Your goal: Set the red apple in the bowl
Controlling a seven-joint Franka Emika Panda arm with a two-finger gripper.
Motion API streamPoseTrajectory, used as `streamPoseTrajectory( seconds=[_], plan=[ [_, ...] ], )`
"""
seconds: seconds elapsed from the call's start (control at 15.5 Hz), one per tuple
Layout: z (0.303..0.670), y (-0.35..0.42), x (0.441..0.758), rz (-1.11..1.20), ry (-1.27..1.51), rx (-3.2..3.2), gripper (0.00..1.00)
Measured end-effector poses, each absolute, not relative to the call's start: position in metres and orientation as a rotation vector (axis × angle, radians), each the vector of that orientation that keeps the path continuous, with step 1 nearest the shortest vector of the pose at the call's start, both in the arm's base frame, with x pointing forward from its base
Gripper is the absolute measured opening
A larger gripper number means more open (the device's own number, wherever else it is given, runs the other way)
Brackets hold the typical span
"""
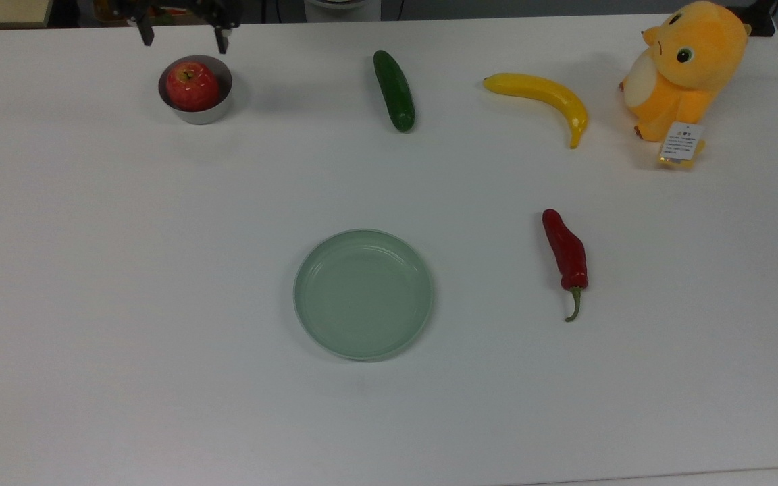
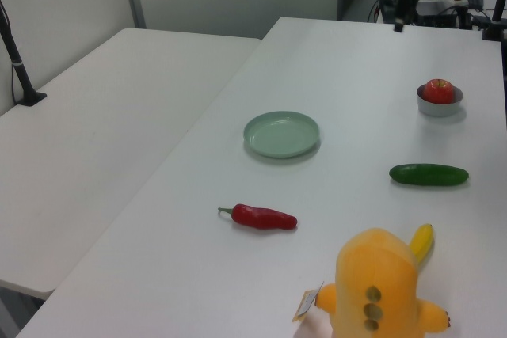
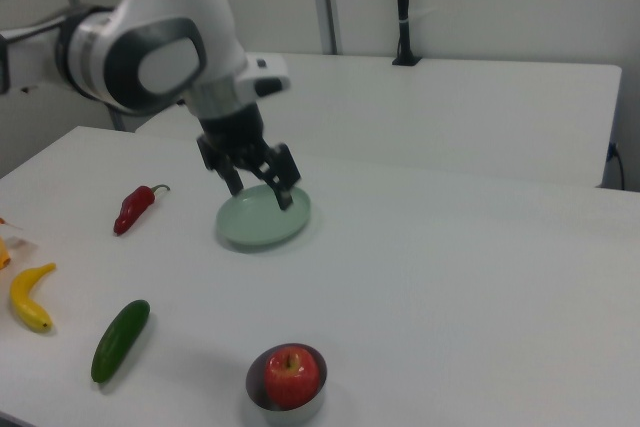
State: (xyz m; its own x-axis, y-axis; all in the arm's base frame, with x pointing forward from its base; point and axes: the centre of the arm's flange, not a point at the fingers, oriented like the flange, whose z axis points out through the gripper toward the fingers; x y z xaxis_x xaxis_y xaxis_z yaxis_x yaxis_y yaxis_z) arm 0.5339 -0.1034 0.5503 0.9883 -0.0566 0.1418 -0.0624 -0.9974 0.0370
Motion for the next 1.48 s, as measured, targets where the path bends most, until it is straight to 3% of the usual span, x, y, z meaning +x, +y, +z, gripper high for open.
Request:
streamPoseTrajectory(
  seconds=[0.39, 0.77, 1.48],
  plan=[
    [0.591, 0.002, 0.543, 0.238, -0.155, 3.102, 1.0],
    [0.571, 0.053, 0.55, 0.184, -0.156, 3.112, 1.0],
    [0.558, 0.06, 0.556, 0.144, -0.148, 3.145, 1.0]
  ],
)
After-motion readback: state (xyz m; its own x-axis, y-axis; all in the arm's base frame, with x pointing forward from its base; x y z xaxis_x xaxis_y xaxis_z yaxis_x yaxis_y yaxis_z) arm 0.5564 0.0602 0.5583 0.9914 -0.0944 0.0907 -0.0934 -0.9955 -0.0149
